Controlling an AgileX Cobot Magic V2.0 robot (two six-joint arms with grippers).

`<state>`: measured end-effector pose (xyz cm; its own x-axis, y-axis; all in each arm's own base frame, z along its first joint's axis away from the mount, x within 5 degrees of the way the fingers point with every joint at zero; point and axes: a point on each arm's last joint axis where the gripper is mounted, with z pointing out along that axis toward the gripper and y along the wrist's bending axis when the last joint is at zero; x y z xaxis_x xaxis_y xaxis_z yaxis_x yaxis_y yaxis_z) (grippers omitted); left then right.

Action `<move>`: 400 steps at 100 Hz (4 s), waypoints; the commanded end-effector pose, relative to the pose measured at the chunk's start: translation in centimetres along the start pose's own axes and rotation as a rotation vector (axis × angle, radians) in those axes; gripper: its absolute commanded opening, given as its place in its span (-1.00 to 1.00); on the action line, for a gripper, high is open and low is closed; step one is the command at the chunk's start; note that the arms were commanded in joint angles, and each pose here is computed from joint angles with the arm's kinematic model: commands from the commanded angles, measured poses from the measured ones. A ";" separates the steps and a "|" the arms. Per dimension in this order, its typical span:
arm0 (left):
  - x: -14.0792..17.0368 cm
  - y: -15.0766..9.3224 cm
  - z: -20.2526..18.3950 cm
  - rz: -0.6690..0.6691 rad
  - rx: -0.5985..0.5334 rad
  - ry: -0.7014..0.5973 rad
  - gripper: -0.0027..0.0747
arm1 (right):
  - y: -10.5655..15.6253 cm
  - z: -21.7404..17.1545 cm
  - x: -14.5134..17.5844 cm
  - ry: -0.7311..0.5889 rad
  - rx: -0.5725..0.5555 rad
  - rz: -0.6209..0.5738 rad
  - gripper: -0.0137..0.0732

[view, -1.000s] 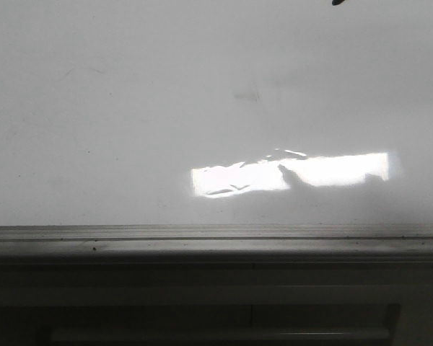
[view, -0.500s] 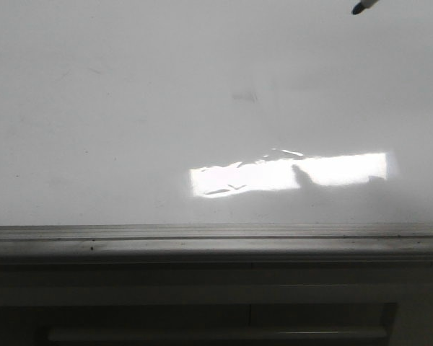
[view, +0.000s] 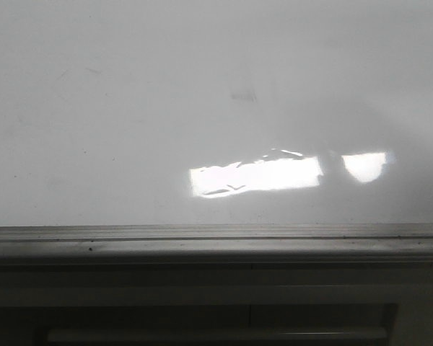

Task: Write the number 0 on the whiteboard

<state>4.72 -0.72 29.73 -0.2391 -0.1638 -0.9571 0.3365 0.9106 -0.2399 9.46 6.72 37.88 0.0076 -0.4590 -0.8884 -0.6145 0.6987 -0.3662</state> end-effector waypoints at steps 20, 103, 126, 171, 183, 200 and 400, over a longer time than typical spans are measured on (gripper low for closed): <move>-1.2 -0.6 -0.1 -0.002 0.044 -0.071 -0.98 | -0.3 -0.1 -1.4 -0.105 0.016 0.023 -0.79; -1.3 -0.5 -0.1 0.013 0.040 -0.080 -0.98 | 0.3 6.1 0.7 0.068 0.002 -0.134 -0.79; -1.3 -0.5 -0.1 0.013 0.040 -0.080 -0.98 | 0.6 7.9 1.3 0.123 -0.025 -0.138 -0.79; -1.3 -0.5 -0.1 0.013 0.040 -0.080 -0.98 | 1.8 8.4 1.7 0.175 -0.096 -0.137 -0.79; -1.3 -0.5 -0.1 0.013 0.040 -0.080 -0.98 | 2.2 8.3 1.9 0.214 -0.125 -0.142 -0.79; -1.3 -0.5 -0.1 0.013 0.040 -0.080 -0.98 | 2.3 8.0 2.7 0.305 -0.142 -0.133 -0.79; -1.3 -0.5 -0.1 0.013 0.040 -0.080 -0.98 | 0.8 6.9 -0.5 0.290 -0.004 -0.076 -0.79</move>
<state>4.73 -0.72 29.80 -0.2312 -0.1630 -0.9592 0.3388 0.9107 -0.2364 14.63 11.55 33.02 -0.2446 -0.7006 -0.6704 -0.6606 0.6265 -0.4136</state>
